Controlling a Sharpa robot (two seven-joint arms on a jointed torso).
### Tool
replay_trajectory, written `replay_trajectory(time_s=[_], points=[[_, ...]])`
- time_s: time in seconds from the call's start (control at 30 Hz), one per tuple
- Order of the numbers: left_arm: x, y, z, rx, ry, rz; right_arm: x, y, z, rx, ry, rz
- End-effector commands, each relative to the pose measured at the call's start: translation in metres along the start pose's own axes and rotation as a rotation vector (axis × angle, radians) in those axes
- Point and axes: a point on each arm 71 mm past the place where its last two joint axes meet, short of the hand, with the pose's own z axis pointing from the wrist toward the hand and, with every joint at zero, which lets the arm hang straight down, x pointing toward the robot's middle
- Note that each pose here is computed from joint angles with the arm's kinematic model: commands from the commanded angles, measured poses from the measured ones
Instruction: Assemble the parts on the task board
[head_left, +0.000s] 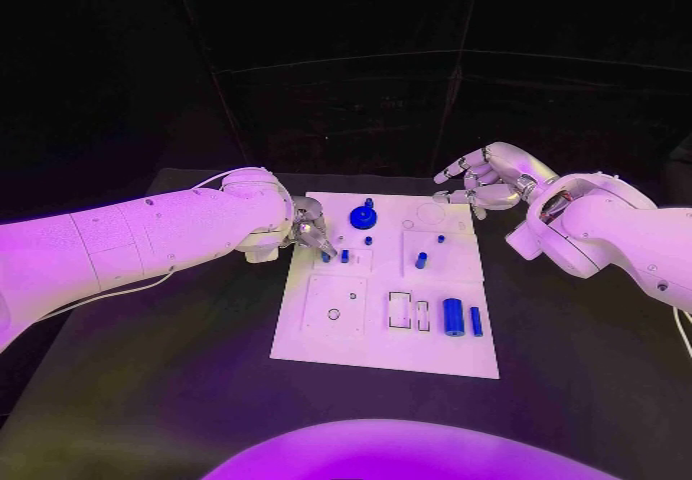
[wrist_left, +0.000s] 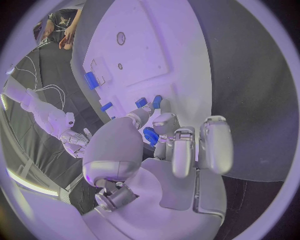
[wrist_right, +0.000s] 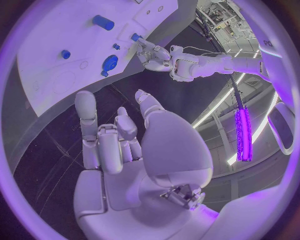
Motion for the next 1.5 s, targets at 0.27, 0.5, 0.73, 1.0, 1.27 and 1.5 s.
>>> replay_trajectory(time_s=[0.27, 0.5, 0.73, 1.0, 1.27, 1.5], points=[[0.0001, 0.0027, 0.0024, -0.018, 0.013, 0.010, 0.000, 0.002, 0.001, -0.011, 0.002, 0.003], [-0.0018, 0.0048, 0.0029, -0.023, -0.003, 0.000, 0.000, 0.002, 0.001, -0.011, 0.001, 0.002], [-0.0044, 0.0058, 0.0015, -0.017, -0.043, -0.035, -0.001, 0.002, 0.001, -0.011, 0.001, 0.002], [-0.0140, 0.0081, -0.0024, 0.021, -0.177, -0.155, -0.001, 0.001, 0.001, -0.011, 0.001, 0.002], [-0.0216, -0.0005, -0.0063, 0.178, -0.274, -0.278, -0.001, 0.001, 0.000, -0.010, 0.000, 0.002], [-0.0265, -0.0268, -0.0111, 0.414, -0.376, -0.204, -0.001, 0.001, 0.001, -0.011, 0.000, 0.002]])
